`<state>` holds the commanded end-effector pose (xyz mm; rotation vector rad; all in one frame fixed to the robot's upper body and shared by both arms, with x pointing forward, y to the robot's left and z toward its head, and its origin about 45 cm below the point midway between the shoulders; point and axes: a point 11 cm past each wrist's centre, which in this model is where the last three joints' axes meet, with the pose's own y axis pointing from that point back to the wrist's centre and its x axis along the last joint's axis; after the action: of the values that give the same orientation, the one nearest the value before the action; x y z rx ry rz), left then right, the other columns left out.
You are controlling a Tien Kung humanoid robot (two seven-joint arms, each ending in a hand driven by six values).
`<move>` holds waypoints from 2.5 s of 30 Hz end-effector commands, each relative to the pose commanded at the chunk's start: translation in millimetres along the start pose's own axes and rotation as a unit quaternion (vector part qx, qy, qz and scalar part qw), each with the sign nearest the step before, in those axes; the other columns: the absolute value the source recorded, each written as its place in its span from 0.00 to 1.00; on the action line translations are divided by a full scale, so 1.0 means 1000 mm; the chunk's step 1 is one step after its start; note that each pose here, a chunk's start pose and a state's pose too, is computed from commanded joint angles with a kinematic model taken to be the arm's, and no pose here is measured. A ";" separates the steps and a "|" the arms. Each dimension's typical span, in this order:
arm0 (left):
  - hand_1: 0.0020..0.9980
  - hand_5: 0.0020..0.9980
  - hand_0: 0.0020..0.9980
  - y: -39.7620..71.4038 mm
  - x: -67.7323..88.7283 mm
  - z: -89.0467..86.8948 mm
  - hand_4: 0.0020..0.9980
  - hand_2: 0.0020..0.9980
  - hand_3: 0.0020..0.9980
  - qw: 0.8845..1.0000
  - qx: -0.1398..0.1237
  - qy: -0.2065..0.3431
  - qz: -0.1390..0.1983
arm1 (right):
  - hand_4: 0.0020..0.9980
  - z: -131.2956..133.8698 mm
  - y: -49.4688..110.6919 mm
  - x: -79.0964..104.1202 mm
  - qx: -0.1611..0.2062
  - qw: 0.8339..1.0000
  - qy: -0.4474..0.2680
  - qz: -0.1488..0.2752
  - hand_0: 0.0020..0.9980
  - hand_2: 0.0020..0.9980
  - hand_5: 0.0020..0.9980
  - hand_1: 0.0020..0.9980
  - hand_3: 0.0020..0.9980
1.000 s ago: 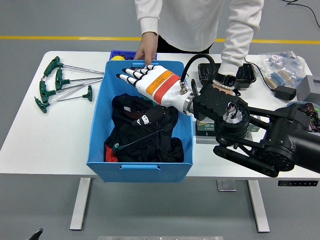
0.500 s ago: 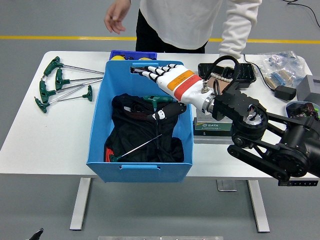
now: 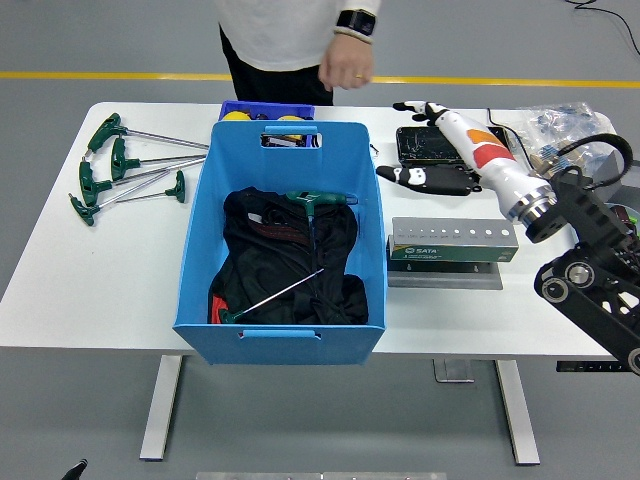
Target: Lift tool from toolbox,place it in box,lift tool from toolbox,place it in box
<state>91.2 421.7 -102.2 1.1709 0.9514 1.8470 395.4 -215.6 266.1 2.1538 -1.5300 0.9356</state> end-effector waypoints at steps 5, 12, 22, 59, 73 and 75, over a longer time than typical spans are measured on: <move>0.80 0.59 0.78 0.000 -0.001 0.000 0.71 0.81 0.72 1.000 0.000 -0.003 -0.001 | 1.00 0.034 0.030 0.019 -0.047 0.989 -0.133 0.049 0.85 0.89 0.81 0.84 0.89; 0.80 0.59 0.78 0.000 -0.004 0.002 0.71 0.81 0.72 1.000 -0.003 -0.003 -0.004 | 1.00 0.072 0.078 0.031 -0.116 0.946 -0.289 0.088 0.84 0.88 0.85 0.83 0.91; 0.80 0.59 0.78 0.001 -0.007 0.003 0.71 0.81 0.72 1.000 -0.005 -0.001 -0.007 | 1.00 0.097 0.116 0.030 -0.146 0.869 -0.444 0.164 0.84 0.87 0.88 0.83 0.90; 0.79 0.58 0.77 0.003 -0.017 0.001 0.71 0.81 0.72 1.000 -0.001 0.001 -0.016 | 1.00 0.104 0.119 0.052 -0.148 0.870 -0.430 0.192 0.84 0.88 0.93 0.83 0.88; 0.79 0.59 0.77 0.003 -0.018 0.001 0.71 0.81 0.72 1.000 -0.001 0.002 -0.016 | 1.00 0.104 0.117 0.048 -0.154 0.871 -0.428 0.189 0.84 0.88 0.93 0.83 0.87; 0.79 0.58 0.77 0.003 -0.018 0.001 0.71 0.81 0.72 1.000 -0.001 0.002 -0.016 | 1.00 0.105 0.117 0.048 -0.155 0.870 -0.428 0.189 0.83 0.88 0.93 0.83 0.87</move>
<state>97.0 405.4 -106.3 1.1451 0.9659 1.8243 330.0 -355.6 210.8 2.1508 -2.3496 -0.2859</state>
